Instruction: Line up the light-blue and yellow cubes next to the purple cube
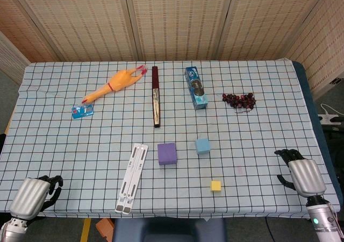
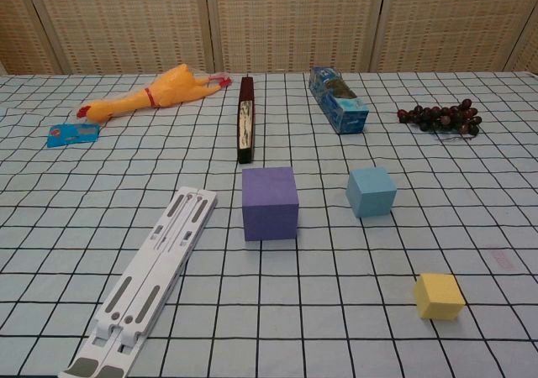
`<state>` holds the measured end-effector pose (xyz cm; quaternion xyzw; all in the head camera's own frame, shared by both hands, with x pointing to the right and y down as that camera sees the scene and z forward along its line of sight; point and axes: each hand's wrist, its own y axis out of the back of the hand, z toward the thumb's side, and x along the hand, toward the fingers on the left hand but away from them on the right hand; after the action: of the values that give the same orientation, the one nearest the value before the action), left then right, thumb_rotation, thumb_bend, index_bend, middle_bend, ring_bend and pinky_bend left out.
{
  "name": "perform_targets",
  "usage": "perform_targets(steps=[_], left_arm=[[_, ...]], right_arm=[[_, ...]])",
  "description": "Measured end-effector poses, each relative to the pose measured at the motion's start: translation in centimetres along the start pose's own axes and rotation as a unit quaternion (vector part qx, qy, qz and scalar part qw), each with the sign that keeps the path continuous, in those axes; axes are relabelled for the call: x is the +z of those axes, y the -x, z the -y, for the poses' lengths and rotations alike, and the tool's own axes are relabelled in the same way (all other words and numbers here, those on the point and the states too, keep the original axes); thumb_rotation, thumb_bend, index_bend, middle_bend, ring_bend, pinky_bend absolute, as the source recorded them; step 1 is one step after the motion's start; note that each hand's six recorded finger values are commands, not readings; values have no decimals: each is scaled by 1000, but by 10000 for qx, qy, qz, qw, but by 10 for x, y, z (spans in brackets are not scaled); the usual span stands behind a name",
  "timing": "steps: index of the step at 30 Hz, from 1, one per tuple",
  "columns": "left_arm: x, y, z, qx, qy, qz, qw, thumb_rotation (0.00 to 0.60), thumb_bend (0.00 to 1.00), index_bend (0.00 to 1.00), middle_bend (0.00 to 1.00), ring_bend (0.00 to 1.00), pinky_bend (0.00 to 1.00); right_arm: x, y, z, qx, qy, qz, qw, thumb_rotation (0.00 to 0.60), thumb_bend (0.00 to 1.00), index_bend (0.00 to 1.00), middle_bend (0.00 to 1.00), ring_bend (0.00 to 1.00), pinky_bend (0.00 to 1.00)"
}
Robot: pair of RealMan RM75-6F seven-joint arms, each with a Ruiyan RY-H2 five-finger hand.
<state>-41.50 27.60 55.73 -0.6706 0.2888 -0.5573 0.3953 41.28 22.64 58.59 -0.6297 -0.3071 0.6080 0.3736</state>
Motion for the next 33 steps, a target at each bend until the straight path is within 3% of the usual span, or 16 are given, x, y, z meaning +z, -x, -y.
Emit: perform_targets(steps=[11,14,16,20,28,33], left_arm=[[-3,-2,2,-41,6,-39,10000,600,466,520,673,629,829],[-4,-1,1,-46,31,-81,10000,600,467,520,673,629,829],[-4,0,0,-34,38,-76,10000,600,468,520,674,629,830],[0,3,-4,44,-14,-23,10000,600,468,521,674,628,829],[-3,2,-1,-63,18,-85,9999,600,467,521,674,628,832],[-4,3,-4,-4,68,-89,9999,600,467,520,675,628,832]], right_arm=[[0,4,1,25,7,8,10000,600,112,275,289,258,667],[1,9,3,-42,44,4,10000,600,112,285,341,362,713],[3,14,4,-85,106,-5,9999,600,111,304,451,510,827],[12,28,8,-51,127,-134,9998,600,101,339,623,704,966],[39,77,2,50,89,-336,9994,600,10,281,730,825,1000],[56,95,14,472,400,-458,9970,600,0,242,744,837,1000]])
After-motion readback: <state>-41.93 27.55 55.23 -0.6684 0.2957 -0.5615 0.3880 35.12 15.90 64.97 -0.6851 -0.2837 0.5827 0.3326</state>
